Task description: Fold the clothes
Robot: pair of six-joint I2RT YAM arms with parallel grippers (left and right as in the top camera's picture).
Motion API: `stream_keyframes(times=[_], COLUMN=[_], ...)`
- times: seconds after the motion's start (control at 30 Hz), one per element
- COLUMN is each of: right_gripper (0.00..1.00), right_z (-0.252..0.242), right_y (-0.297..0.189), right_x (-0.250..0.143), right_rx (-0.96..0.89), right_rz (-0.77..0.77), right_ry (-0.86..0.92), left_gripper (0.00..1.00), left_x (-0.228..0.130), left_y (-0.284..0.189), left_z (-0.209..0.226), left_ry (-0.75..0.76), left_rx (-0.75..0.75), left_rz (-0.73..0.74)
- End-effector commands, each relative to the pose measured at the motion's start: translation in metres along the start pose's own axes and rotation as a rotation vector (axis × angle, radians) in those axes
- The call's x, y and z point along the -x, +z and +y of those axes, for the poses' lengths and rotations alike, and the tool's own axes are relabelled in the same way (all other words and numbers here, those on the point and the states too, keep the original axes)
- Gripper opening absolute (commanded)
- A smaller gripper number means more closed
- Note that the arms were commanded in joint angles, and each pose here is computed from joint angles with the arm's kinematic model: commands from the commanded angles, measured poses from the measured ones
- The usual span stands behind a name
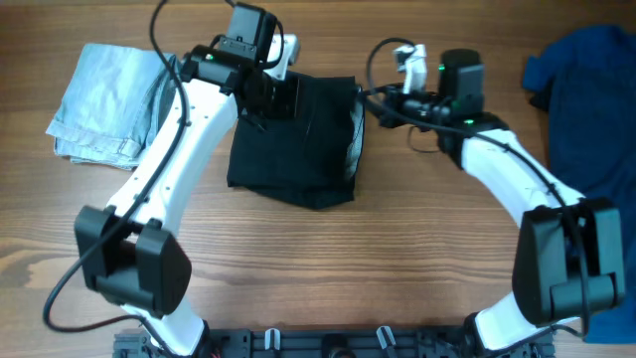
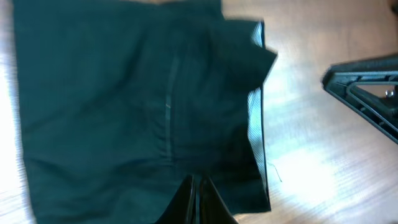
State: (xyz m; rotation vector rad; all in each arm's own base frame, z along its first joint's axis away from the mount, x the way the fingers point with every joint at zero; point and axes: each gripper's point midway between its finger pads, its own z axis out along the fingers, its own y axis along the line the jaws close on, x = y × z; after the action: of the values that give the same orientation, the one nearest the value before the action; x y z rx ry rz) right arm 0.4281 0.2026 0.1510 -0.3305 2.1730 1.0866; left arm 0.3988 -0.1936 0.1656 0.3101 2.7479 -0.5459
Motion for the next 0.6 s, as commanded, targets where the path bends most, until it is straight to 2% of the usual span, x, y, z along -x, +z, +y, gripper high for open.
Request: stream_keyframes(times=[0.0, 0.17, 0.3, 0.57], right_gripper=[0.04, 0.04, 0.04, 0.04], right_z=[0.008, 0.015, -0.013, -0.037], right_y=[0.020, 0.042, 0.052, 0.075], right_x=[-0.003, -0.012, -0.018, -0.026], right_rx=[-0.021, -0.002, -0.102, -0.115], right_rz=[0.003, 0.008, 0.000, -0.032], right_ry=[-0.013, -0.050, -0.034, -0.045], left_gripper=[0.04, 0.04, 0.04, 0.04], left_x=[-0.024, -0.038, -0.051, -0.062], left_y=[0.028, 0.048, 0.056, 0.073], left_z=[-0.011, -0.009, -0.011, -0.008], left_ry=[0.024, 0.024, 0.007, 0.006], left_rx=[-0.132, -0.172, -0.202, -0.233], left_rz=[0.110, 0.152, 0.188, 0.184])
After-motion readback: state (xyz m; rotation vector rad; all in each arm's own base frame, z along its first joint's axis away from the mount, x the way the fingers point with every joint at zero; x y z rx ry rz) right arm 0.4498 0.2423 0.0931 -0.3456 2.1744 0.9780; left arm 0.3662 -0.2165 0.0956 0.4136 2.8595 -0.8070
